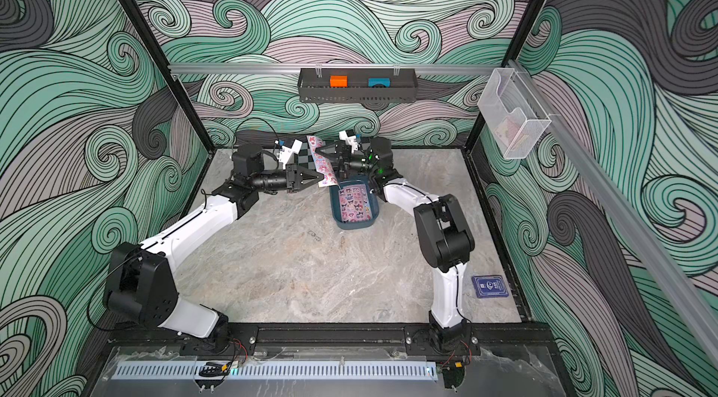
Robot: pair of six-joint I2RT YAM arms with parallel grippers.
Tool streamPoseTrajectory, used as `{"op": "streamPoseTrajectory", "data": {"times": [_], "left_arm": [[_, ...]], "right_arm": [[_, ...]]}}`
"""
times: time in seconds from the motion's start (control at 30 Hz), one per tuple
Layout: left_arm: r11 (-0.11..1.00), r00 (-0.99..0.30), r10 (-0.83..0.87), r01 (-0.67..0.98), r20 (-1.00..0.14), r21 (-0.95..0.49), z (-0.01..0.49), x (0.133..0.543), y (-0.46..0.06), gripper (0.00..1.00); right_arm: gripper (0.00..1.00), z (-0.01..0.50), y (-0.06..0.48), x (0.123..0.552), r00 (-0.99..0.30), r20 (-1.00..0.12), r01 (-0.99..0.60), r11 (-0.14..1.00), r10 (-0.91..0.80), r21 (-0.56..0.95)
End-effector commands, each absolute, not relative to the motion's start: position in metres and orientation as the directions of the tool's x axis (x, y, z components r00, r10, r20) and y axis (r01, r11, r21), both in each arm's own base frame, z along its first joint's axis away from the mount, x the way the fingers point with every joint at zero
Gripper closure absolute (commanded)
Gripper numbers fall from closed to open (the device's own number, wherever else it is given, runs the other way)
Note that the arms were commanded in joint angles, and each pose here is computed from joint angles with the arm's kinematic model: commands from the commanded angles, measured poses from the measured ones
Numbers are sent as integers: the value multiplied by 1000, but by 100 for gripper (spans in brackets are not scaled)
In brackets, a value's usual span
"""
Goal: Take the stickers out of the storage box
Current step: Place the sticker at the center of the board.
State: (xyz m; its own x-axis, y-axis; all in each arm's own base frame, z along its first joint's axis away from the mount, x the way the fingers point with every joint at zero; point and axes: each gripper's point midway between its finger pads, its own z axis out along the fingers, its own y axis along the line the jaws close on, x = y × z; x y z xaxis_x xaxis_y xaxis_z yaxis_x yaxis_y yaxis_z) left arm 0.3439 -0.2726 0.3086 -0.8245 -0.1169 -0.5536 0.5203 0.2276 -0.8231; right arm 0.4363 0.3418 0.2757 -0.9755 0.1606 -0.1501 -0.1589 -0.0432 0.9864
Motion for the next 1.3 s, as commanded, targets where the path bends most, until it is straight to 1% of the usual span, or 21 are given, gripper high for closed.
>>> {"op": "streamPoseTrajectory", "data": {"times": [0.0, 0.17, 0.37, 0.43, 0.57, 0.77, 0.87, 0.93, 1.0, 1.1, 1.13, 1.23, 1.27], "left_arm": [[193, -782, -120, 586, -611, -787, 340, 335, -271, 100], [246, -799, -110, 554, -591, -796, 320, 341, -268, 100], [307, -838, -148, 466, -525, -830, 286, 359, -249, 100], [319, -844, -174, 440, -508, -840, 280, 365, -239, 100], [330, -849, -195, 415, -491, -848, 274, 368, -230, 100], [338, -862, -173, 402, -476, -851, 264, 369, -229, 100], [339, -861, -173, 404, -478, -850, 264, 369, -227, 100], [347, -862, -174, 399, -477, -849, 263, 369, -224, 100], [361, -862, -180, 391, -475, -847, 260, 369, -220, 100], [391, -863, -206, 360, -461, -847, 255, 371, -208, 100], [400, -863, -214, 349, -457, -847, 253, 372, -204, 100], [417, -863, -227, 332, -451, -846, 249, 372, -195, 100], [419, -863, -230, 330, -450, -846, 248, 372, -194, 100]], "right_arm": [[1, 310, 339, 429, -970, -193, -214, -146, 149, 966], [2, 324, 335, 425, -963, -219, -242, -152, 154, 958], [7, 336, 319, 424, -955, -236, -264, -157, 179, 952], [9, 335, 312, 426, -953, -238, -267, -145, 189, 953], [11, 328, 307, 427, -948, -247, -270, -95, 198, 958], [22, 325, 318, 422, -953, -260, -275, -88, 155, 957], [25, 320, 328, 420, -957, -261, -271, -74, 127, 960], [30, 315, 334, 420, -957, -265, -272, -53, 116, 961], [39, 309, 337, 421, -957, -265, -269, -24, 117, 963], [45, 297, 337, 423, -957, -265, -264, 22, 116, 964], [49, 293, 337, 423, -958, -262, -259, 38, 115, 965], [66, 280, 341, 422, -963, -254, -246, 83, 96, 966], [70, 278, 344, 421, -963, -255, -247, 97, 86, 964]]}}
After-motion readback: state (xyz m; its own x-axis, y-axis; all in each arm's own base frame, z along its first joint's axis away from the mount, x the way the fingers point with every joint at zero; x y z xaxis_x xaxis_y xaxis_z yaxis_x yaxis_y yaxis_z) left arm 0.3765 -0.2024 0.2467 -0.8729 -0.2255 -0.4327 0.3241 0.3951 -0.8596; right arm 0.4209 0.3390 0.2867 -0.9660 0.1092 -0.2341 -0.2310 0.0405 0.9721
